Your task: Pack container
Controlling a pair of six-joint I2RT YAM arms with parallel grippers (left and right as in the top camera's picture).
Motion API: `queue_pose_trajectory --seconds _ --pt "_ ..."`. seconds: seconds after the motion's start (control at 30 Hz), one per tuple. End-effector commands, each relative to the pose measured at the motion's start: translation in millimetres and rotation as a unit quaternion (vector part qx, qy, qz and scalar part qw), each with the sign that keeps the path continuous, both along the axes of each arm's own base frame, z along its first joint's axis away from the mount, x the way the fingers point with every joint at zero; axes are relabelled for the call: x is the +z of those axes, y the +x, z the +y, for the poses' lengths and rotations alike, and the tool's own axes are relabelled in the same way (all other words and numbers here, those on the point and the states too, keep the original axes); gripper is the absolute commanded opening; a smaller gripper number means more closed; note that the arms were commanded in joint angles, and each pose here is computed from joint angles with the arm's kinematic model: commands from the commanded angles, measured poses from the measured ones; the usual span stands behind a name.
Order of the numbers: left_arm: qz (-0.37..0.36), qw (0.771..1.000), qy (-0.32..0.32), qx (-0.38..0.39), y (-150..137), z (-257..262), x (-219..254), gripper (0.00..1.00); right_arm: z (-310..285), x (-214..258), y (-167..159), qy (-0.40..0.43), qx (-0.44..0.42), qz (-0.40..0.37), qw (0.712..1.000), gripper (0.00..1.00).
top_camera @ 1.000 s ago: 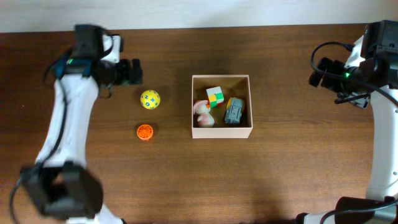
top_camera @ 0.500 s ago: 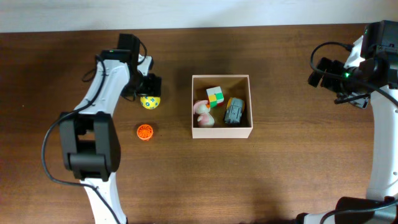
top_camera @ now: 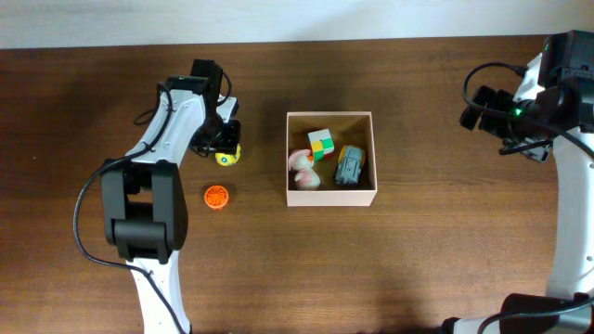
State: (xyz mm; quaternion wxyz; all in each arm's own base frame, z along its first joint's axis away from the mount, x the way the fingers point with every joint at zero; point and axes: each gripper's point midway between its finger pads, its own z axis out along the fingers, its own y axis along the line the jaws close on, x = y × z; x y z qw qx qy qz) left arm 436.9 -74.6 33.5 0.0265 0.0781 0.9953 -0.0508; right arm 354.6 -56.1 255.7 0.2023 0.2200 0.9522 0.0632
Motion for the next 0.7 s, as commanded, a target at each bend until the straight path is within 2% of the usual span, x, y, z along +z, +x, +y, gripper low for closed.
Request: queue_pose_trajectory --seconds 0.0,0.17,0.33,0.43,0.67 --pt "0.001 1.0 -0.005 -0.005 4 -6 15 0.33 0 -2 -2 0.002 -0.001 0.006 1.0 1.0" --pt "-0.039 0.999 -0.017 -0.014 8 -16 93 0.31 0 -3 -4 0.003 -0.001 0.01 1.0 1.0" --pt "-0.09 0.994 -0.036 -0.055 -7 -51 164 0.31 0 -3 -5 0.003 -0.001 0.011 1.0 1.0" --pt "-0.091 0.99 -0.051 -0.097 -27 -86 178 0.31 0 -3 -5 0.003 -0.001 0.011 1.0 1.0" --pt "-0.073 0.976 -0.056 -0.198 -69 -166 163 0.31 0 -4 -5 0.004 -0.001 0.012 1.0 1.0"
